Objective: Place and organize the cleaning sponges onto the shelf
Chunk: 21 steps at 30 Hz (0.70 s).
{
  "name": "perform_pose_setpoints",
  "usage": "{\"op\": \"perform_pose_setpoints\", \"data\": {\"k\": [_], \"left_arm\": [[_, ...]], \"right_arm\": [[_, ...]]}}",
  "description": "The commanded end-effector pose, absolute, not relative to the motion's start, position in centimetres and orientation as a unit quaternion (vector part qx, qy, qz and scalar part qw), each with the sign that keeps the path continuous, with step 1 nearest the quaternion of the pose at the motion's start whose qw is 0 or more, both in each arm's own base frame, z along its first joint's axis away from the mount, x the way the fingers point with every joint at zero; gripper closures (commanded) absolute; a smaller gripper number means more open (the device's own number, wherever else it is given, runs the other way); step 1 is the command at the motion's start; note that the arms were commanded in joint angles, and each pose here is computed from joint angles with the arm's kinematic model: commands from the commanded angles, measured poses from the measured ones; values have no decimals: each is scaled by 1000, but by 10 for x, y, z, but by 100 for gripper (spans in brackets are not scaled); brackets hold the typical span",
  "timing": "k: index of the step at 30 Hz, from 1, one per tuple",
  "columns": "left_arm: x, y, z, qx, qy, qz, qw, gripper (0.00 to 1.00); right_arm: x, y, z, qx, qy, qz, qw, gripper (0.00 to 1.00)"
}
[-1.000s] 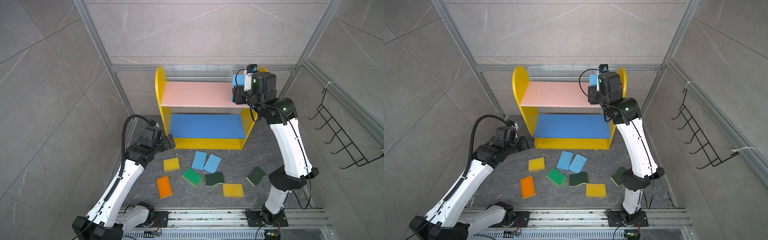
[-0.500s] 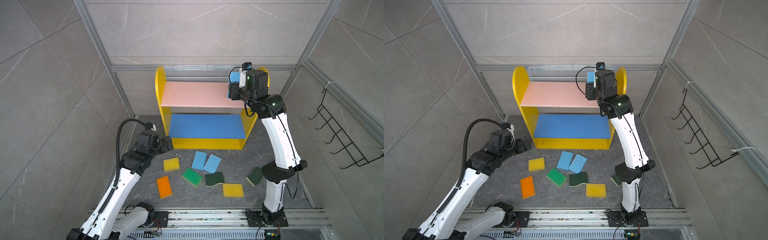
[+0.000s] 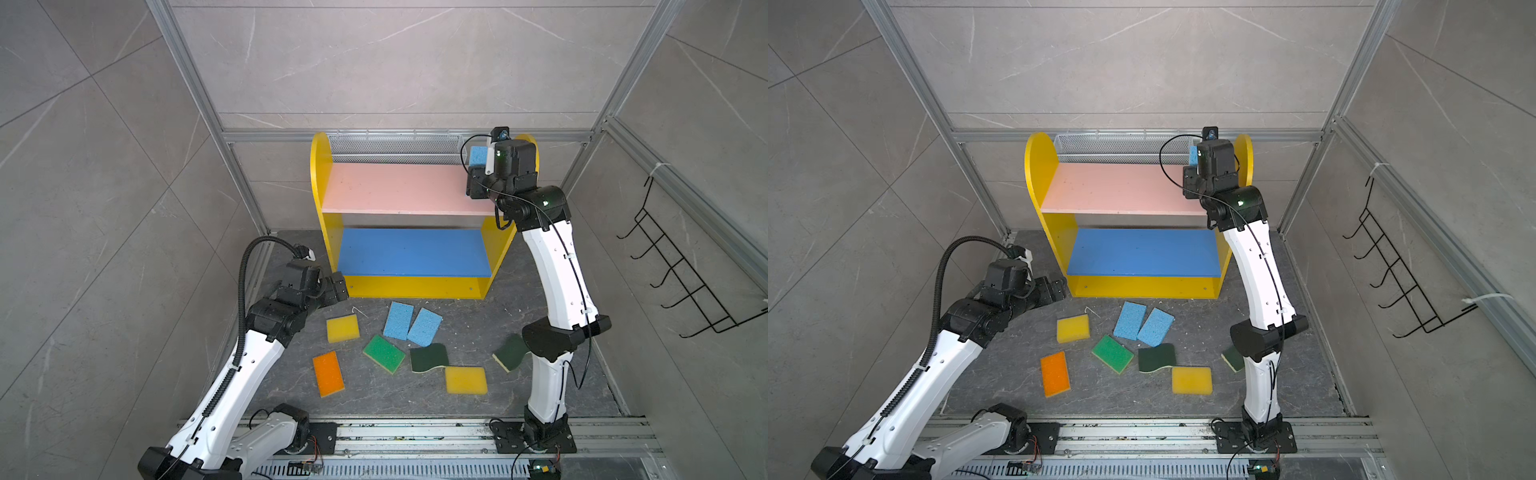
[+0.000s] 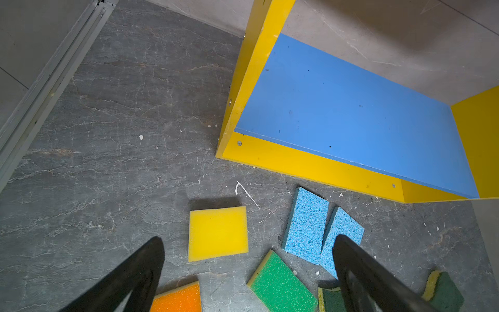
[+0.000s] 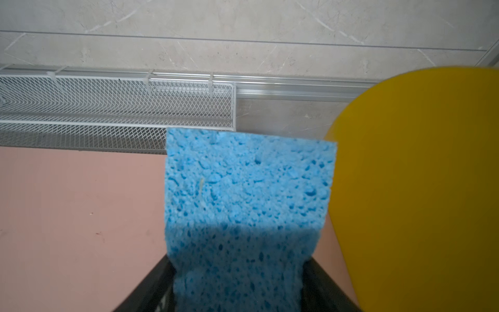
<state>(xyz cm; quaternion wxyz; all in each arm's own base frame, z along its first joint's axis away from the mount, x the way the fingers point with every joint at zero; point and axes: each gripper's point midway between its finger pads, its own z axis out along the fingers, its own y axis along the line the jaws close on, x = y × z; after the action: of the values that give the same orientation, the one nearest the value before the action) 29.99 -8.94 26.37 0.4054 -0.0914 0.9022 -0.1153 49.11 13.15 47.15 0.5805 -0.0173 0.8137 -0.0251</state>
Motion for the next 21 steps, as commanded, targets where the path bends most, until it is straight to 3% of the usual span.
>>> {"op": "perform_pose_setpoints", "data": {"k": [1, 21], "left_arm": [[307, -95, 273, -91, 894, -129, 418, 0], [307, -95, 271, -103, 894, -134, 416, 0]], "right_arm": [[488, 132, 468, -28, 819, -31, 572, 32], [499, 120, 429, -51, 846, -102, 520, 30]]}}
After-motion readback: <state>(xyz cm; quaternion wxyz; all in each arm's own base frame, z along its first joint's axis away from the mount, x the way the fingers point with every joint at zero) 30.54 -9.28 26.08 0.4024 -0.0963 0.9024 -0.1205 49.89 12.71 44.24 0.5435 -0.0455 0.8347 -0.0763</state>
